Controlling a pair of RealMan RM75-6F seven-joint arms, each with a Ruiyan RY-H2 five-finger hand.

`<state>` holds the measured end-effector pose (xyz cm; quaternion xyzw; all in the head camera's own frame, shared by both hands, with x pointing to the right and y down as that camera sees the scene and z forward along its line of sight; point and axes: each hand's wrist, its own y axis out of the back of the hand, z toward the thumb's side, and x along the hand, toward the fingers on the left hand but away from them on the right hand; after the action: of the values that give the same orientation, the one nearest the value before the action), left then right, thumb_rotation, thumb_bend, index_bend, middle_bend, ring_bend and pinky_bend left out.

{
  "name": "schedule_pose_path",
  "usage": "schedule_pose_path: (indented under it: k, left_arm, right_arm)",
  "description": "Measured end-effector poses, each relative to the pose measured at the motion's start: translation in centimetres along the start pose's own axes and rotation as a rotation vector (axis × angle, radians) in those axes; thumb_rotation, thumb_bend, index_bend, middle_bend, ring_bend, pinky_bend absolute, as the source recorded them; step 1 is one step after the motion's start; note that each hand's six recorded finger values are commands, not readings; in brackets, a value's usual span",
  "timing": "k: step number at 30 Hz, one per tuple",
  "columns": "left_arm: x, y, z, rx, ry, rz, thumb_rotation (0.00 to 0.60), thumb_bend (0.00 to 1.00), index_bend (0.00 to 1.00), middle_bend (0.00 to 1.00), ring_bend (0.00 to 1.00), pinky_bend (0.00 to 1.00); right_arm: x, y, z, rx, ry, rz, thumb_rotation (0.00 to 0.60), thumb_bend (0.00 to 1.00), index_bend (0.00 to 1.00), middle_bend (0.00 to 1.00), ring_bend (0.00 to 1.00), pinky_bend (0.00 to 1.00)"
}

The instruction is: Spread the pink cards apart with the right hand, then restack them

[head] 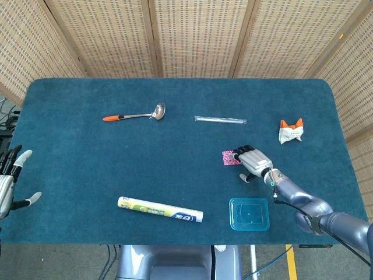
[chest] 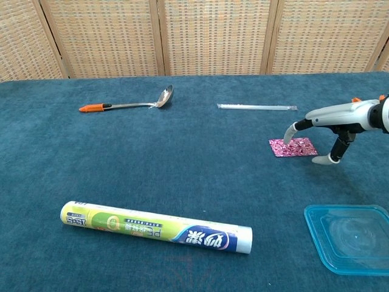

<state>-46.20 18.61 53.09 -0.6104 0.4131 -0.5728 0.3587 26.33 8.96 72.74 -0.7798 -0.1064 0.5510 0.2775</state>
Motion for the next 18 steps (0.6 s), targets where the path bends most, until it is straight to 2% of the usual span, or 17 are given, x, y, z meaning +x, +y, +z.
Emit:
schedule_pose_path:
  k: [18]
  left_arm:
    - [-0.13,-0.03,-0.15,0.000,0.004,0.000,0.600,0.14,0.08,0.00,0.00,0.00]
  right_arm:
    - [-0.21,-0.42,-0.58,0.029,-0.023,-0.014,0.600,0.47,0.19,0.13,0.00,0.00]
